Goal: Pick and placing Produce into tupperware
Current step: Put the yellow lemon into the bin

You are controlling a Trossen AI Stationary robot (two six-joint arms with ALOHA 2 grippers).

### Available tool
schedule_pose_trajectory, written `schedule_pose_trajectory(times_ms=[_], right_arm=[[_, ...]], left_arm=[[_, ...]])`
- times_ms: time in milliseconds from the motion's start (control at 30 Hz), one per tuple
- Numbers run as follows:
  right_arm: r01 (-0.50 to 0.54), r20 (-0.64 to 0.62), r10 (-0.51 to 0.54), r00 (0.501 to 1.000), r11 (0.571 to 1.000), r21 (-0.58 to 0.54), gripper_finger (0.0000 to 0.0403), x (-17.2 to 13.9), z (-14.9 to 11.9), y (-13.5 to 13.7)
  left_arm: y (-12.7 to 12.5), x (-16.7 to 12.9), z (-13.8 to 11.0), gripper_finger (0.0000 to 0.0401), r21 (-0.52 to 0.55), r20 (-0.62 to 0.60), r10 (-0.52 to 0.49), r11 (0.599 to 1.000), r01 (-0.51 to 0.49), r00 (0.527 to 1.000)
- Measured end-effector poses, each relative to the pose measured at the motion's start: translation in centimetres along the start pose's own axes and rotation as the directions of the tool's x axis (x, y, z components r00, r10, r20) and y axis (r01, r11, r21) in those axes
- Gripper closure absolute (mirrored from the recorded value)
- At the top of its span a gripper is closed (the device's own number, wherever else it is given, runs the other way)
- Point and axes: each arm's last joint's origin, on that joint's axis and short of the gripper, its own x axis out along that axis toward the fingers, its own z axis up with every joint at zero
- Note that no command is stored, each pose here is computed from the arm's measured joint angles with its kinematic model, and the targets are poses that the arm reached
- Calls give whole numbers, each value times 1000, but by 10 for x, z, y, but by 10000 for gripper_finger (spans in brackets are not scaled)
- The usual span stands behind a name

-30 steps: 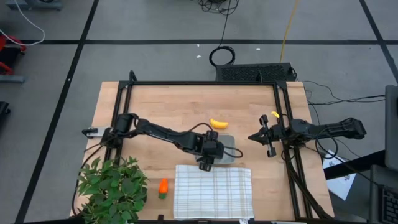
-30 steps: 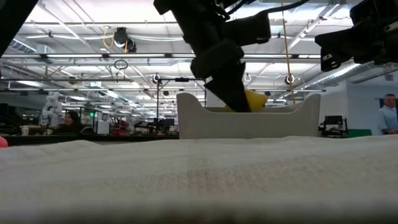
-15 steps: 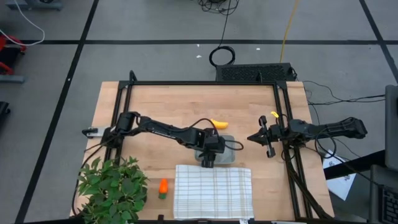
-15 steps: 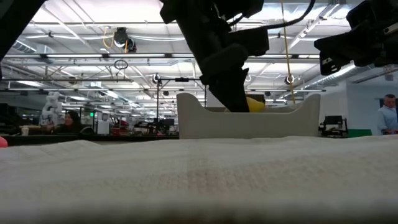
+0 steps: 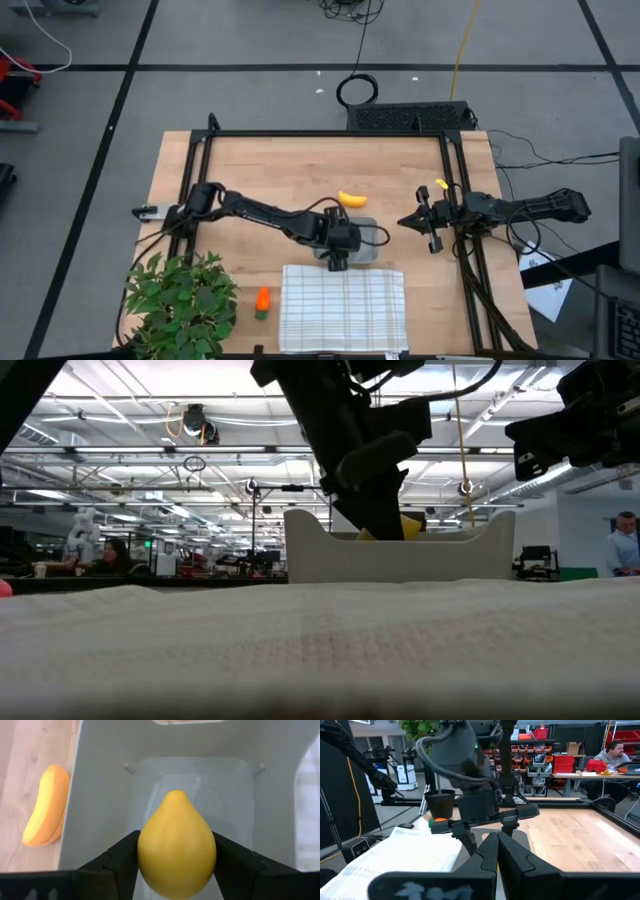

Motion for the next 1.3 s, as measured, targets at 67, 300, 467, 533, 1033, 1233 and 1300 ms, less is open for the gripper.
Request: schedule_pose_trajectory(times_ms=[67,300,467,533,1033,1233,1300], right_arm=[[-1,0,1,1000,1000,0,403,0,0,0],[0,0,0,1000,1000,0,403,0,0,0],[0,0,0,1000,1000,4,403,0,0,0],[0,-1,0,1000,1000,4,403,0,0,0],[0,-9,0,1000,1000,4,403,1,-1,0],[0,-9,0,1000,1000,4,403,1,-1,0],[0,-10,0,1000,1000,4,403,1,-1,0]], left_arm=[[-2,-1,0,187,-5,4,13,1000,-13,1000],[-2,2,-2,187,-33,-3,47,998,-47,999],[1,16,-8,187,-56,-58,18,998,-22,998],[3,18,-10,187,-66,-81,9,998,-15,997],[12,25,-12,187,-51,-109,-58,997,53,992],[14,26,-12,187,-38,-115,-105,994,101,988],[15,26,-12,187,-53,-119,-129,991,124,984]])
